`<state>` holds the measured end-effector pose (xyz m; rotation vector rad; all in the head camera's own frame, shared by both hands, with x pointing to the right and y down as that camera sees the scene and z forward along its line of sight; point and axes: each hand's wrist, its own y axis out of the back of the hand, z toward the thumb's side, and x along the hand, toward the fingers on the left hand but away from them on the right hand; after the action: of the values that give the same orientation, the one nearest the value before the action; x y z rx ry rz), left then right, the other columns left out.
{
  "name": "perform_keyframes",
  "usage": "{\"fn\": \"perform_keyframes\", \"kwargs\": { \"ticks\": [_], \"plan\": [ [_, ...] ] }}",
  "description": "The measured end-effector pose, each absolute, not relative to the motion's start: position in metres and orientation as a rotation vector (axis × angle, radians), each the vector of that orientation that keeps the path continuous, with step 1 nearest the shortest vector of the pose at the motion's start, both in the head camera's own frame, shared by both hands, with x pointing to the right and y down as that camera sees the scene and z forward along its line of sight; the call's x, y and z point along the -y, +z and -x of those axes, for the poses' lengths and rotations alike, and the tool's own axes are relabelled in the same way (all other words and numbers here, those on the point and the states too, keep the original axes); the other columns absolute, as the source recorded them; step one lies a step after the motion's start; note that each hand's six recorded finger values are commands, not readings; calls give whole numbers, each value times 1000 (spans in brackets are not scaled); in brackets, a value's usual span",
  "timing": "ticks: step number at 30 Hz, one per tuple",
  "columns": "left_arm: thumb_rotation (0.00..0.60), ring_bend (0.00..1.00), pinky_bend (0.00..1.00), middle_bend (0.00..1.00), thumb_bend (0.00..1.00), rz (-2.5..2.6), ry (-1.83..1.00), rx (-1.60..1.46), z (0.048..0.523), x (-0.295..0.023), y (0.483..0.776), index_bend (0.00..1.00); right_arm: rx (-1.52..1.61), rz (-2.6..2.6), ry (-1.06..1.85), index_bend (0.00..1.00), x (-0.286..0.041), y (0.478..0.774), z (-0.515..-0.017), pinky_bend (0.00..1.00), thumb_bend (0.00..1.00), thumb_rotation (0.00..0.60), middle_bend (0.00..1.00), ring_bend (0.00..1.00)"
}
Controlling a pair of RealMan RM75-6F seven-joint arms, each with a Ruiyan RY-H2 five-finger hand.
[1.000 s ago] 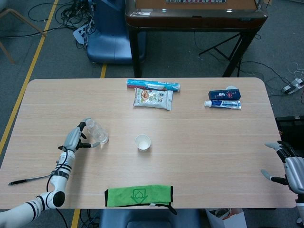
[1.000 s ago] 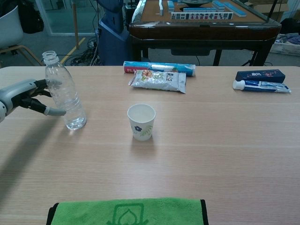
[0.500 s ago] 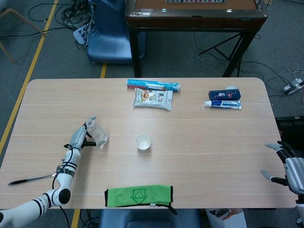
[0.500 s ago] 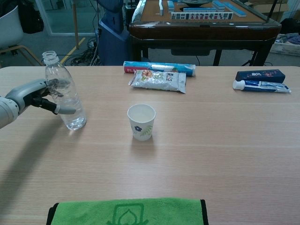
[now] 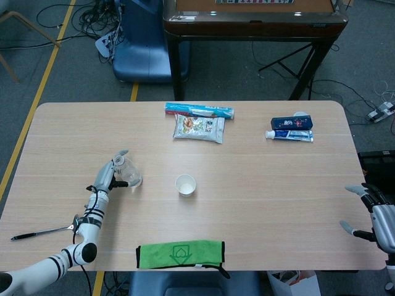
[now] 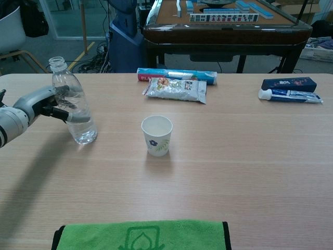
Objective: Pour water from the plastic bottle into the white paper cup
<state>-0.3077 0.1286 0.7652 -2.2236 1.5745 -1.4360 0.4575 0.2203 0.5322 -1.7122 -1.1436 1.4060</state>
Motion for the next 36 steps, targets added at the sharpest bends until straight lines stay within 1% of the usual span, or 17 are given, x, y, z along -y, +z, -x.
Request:
{"fn": "perform_keyframes", "kwargs": {
  "ticks": [10, 13, 26, 30, 36],
  "plan": [
    [600, 340, 526, 315, 22, 2209, -1410, -1578, 303, -125, 764, 354, 1143, 1712, 1408, 257, -221, 532, -458, 338, 80, 600, 290, 153],
    [600, 367, 547, 349, 22, 2209, -1409, -1569, 302, -126, 765, 393, 1146, 1711, 1406, 257, -221, 532, -458, 338, 80, 600, 290, 156],
    [600, 437, 600, 434, 21, 2193, -1389, -1543, 298, -125, 766, 483, 1153, 1709, 1403, 257, -220, 530, -459, 338, 80, 600, 305, 170],
    [600, 478, 629, 488, 22, 2176, -1365, -1532, 296, -123, 764, 543, 1153, 1709, 1404, 257, -220, 530, -459, 338, 80, 600, 305, 172],
    [600, 502, 648, 520, 22, 2158, -1310, -1494, 289, -122, 760, 572, 1151, 1711, 1405, 258, -221, 531, -459, 338, 80, 600, 311, 175]
  ]
}}
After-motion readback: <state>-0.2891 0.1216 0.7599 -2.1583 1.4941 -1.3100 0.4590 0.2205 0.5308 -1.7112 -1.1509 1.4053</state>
